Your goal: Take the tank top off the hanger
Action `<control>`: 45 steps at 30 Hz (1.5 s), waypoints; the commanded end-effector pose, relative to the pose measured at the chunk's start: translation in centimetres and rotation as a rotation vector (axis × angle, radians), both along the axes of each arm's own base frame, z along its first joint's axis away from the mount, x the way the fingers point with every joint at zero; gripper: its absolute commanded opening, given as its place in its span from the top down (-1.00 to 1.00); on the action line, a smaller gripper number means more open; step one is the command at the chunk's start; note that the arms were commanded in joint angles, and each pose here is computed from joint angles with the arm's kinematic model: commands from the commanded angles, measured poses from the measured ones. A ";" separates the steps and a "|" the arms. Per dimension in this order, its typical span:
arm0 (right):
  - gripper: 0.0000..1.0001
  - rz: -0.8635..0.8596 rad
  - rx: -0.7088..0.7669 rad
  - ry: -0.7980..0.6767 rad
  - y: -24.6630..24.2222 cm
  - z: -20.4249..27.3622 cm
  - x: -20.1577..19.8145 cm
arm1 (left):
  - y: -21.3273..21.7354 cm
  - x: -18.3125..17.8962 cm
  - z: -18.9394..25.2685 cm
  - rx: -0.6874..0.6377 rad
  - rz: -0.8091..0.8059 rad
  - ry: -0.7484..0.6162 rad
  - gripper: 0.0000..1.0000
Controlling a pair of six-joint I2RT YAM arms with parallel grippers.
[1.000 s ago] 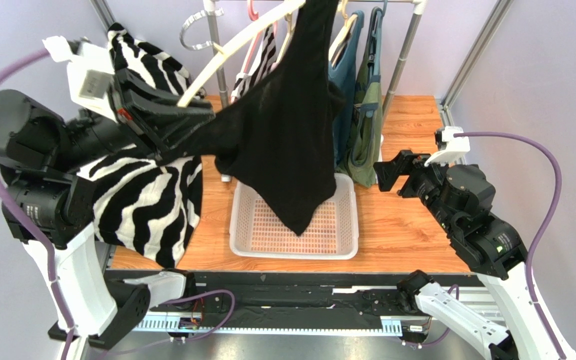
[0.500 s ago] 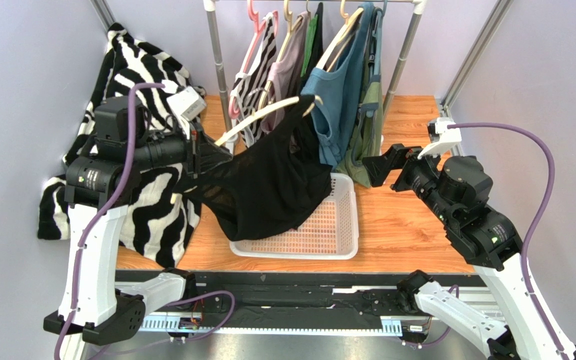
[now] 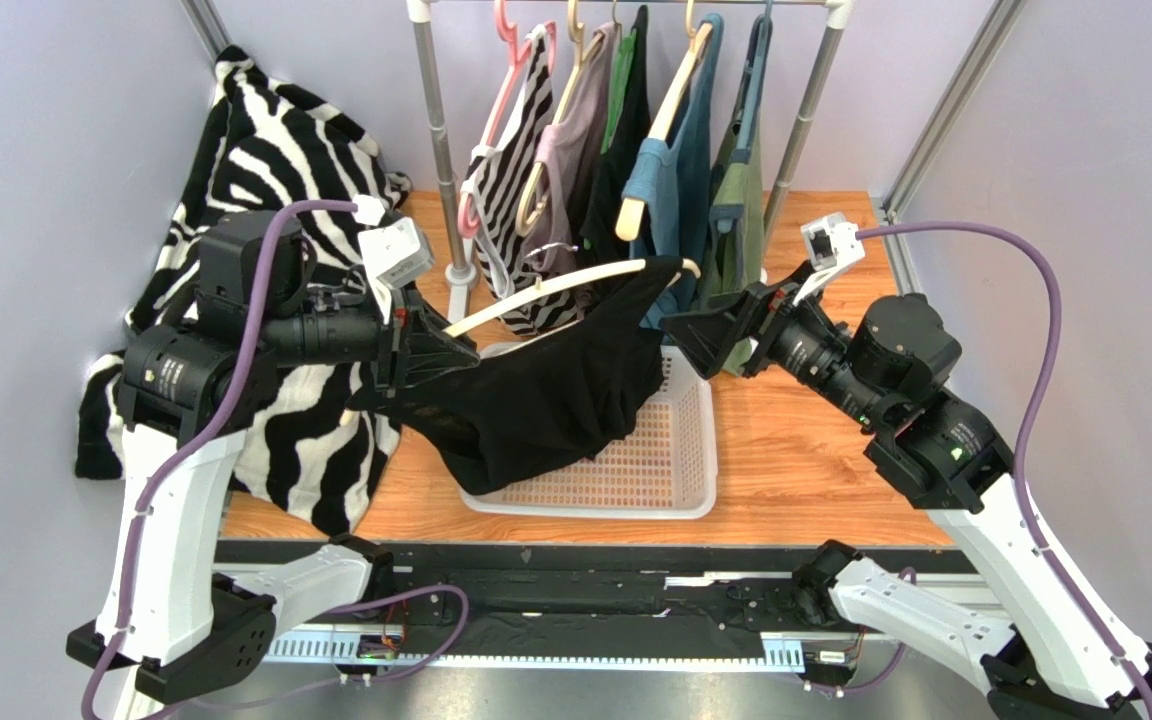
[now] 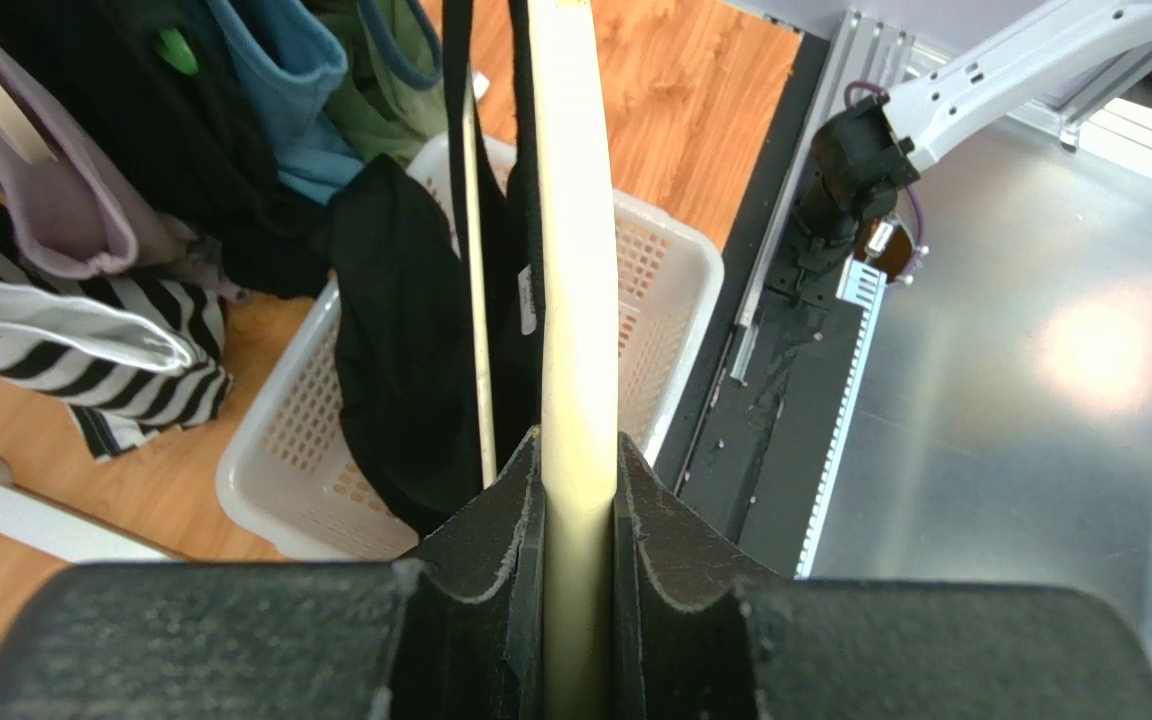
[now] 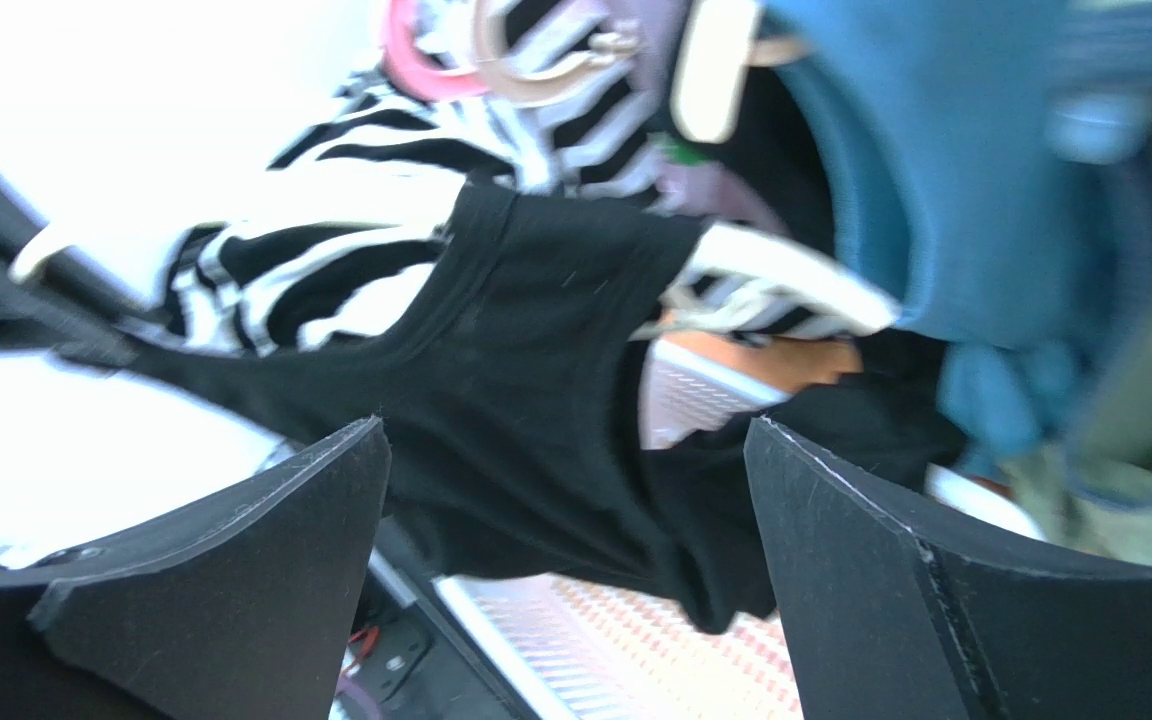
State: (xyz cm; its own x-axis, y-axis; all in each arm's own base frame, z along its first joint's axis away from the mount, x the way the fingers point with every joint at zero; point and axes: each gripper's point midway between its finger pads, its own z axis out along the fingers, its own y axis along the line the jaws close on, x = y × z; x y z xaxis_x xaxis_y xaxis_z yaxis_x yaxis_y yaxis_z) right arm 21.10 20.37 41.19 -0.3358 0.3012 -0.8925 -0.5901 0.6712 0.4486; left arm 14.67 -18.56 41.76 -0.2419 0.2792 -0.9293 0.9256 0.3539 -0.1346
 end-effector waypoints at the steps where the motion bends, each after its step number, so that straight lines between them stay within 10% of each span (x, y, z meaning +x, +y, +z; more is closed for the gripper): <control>1: -0.84 0.087 0.100 -0.056 1.4 2.6 -2.1 | -0.6 0.1 3.9 -0.070 -0.040 -0.143 1.00; 19: -0.58 -0.013 0.125 -0.034 4.1 1.2 2.2 | -1.4 -3.0 3.9 -0.130 -0.168 -0.079 1.00; 45: 0.94 0.075 0.148 -0.018 4.0 2.2 -0.7 | -1.3 1.5 1.4 -0.052 -0.026 -0.090 1.00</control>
